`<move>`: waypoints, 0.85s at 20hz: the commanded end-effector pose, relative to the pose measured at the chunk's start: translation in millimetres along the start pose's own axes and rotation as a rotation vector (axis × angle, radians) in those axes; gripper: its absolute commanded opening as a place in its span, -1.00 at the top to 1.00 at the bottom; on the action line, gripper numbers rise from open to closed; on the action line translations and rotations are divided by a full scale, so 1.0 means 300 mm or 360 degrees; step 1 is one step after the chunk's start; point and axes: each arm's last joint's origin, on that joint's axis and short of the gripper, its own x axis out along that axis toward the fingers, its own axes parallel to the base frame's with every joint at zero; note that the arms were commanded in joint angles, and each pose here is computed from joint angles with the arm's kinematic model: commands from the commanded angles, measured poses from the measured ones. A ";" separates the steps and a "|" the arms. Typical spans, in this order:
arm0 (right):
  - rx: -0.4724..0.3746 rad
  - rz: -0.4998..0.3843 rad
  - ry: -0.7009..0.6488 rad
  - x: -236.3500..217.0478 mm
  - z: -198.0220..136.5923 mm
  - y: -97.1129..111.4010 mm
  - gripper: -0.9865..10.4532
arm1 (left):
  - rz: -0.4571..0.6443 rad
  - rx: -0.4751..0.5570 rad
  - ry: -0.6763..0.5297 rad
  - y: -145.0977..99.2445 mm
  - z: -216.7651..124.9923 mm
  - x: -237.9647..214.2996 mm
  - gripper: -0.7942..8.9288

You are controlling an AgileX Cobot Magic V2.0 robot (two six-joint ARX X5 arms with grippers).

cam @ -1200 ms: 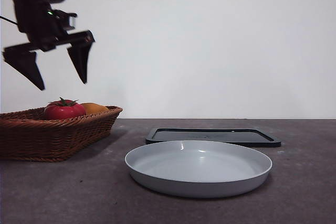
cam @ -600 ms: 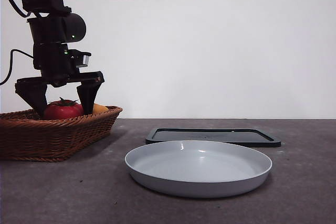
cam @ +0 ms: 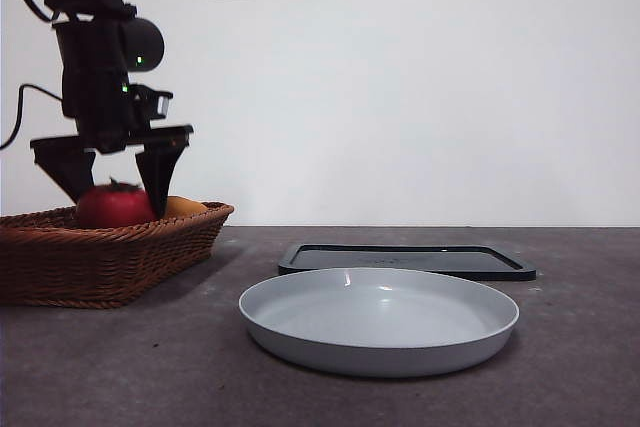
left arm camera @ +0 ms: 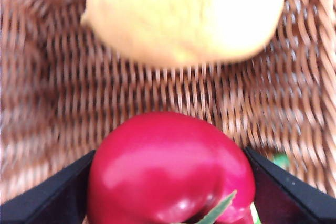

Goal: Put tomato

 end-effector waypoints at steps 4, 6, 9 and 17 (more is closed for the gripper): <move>-0.0028 0.0014 -0.0028 -0.003 0.017 0.007 -0.17 | -0.0023 -0.0038 0.0036 -0.048 0.049 -0.189 0.20; -0.0029 0.0014 -0.0029 -0.003 0.017 0.007 -0.17 | -0.0052 -0.0028 0.0075 -0.093 0.039 -0.263 0.20; -0.0028 0.0014 -0.0028 -0.003 0.017 0.007 -0.17 | -0.0109 0.0079 0.0135 -0.200 0.009 -0.304 0.20; -0.0028 0.0015 -0.0028 -0.003 0.017 0.007 -0.17 | -0.0316 0.0576 0.0214 -0.637 -0.123 -0.314 0.20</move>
